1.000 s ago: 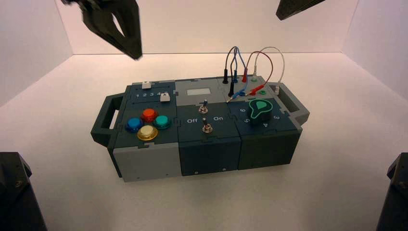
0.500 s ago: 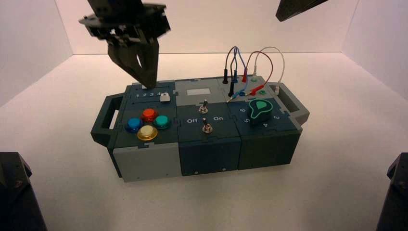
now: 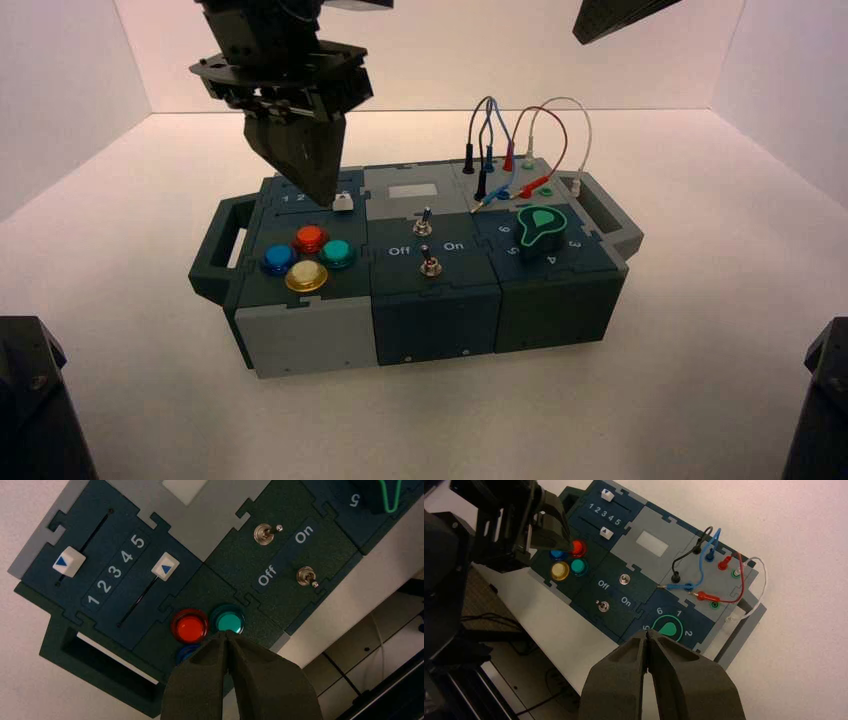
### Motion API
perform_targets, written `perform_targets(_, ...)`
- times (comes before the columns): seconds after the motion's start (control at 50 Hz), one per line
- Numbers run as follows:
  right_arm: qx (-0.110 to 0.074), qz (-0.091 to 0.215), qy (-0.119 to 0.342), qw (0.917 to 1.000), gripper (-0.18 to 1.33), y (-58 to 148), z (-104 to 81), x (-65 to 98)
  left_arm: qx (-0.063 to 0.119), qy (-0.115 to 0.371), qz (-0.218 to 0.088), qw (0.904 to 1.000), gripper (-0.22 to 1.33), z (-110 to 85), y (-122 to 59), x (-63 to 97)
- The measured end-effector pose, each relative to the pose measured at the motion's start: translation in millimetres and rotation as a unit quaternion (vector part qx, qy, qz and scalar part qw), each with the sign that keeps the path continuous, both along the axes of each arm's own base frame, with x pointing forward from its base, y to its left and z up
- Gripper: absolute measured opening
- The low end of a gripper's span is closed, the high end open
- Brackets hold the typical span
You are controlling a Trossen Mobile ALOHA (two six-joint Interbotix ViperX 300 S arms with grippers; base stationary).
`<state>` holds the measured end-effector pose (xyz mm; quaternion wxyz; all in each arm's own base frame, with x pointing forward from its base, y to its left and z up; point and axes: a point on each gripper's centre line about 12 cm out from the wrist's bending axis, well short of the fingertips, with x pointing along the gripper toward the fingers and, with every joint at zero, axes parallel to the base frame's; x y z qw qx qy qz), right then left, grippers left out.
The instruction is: Push the green button with the left gripper.
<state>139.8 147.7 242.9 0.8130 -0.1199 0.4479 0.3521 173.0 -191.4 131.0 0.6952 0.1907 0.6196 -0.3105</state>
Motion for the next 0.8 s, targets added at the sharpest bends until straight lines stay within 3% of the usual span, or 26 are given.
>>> perform_targets(0.54,0.001,0.0,-0.001,1.0,-0.14,0,0.3,-0.1,0.033,0.031,-0.004,0.999,-0.16,-25.5,-3.6,3.5)
perform_targets(0.8,0.005,-0.001,-0.006,1.0,-0.14,0,0.8,0.4,0.04,0.038,-0.004,0.9985,-0.16,-30.7,-3.2,3.1)
